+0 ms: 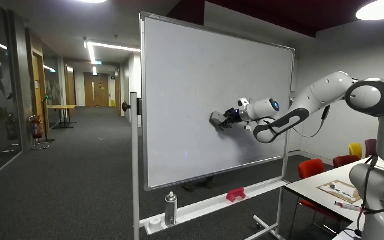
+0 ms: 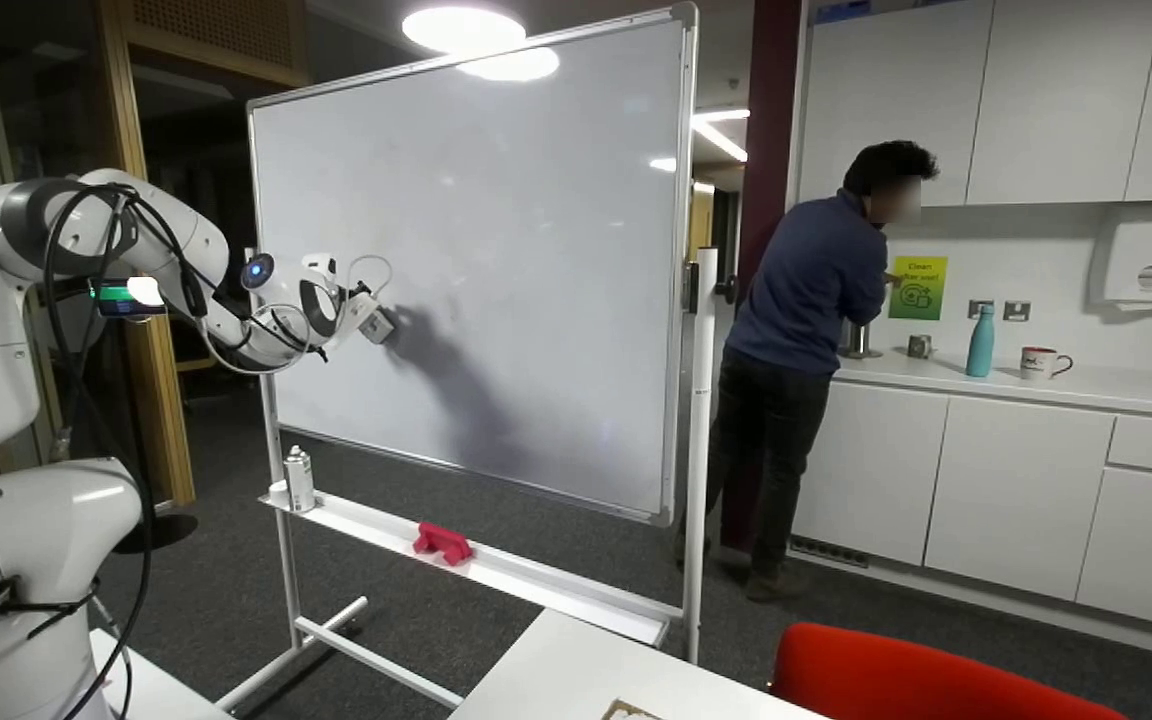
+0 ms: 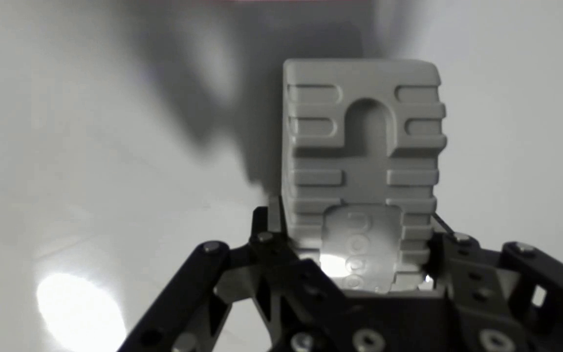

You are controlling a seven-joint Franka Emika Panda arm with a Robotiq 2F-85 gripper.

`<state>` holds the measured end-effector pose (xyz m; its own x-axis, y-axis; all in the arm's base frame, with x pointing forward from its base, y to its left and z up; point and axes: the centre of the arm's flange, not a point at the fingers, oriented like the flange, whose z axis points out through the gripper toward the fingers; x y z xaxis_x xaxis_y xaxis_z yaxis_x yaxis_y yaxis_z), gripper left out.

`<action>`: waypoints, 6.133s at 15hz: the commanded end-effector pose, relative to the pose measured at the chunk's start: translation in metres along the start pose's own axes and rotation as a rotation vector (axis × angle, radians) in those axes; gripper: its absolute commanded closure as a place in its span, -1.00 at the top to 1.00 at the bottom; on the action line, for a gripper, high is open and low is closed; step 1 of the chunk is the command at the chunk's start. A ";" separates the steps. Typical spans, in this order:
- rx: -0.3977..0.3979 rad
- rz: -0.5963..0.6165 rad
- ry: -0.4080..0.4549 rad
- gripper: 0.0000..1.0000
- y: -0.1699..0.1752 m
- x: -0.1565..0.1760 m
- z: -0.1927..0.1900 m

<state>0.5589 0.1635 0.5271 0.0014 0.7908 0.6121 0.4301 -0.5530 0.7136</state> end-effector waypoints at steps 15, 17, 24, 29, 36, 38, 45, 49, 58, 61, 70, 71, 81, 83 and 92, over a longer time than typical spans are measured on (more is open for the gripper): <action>-0.185 0.125 0.180 -0.29 0.063 0.039 -0.039; -0.144 0.083 0.169 -0.29 0.036 0.043 -0.023; 0.004 -0.055 0.110 -0.29 -0.065 0.057 0.018; -0.022 -0.036 0.108 -0.29 -0.048 0.055 0.014; -0.208 0.250 0.104 -0.29 0.066 0.011 -0.030; -0.232 0.344 0.106 -0.29 0.076 -0.009 -0.037; -0.241 0.504 0.161 -0.29 0.051 -0.024 -0.058; -0.114 0.343 0.130 -0.29 0.031 -0.002 -0.060; 0.072 0.216 -0.058 -0.29 -0.076 -0.015 -0.067; 0.118 0.186 -0.102 -0.29 -0.102 -0.022 -0.070; 0.147 0.243 -0.133 -0.29 -0.101 -0.038 -0.005; 0.145 0.273 -0.150 -0.29 -0.107 -0.040 -0.005; 0.113 0.367 -0.185 -0.29 -0.151 -0.041 -0.049; 0.072 0.384 -0.153 -0.29 -0.138 -0.033 -0.058; 0.031 0.484 -0.043 -0.29 -0.127 0.002 -0.076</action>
<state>0.5042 0.2240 0.4782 0.2823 0.4597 0.8420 0.4009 -0.8539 0.3318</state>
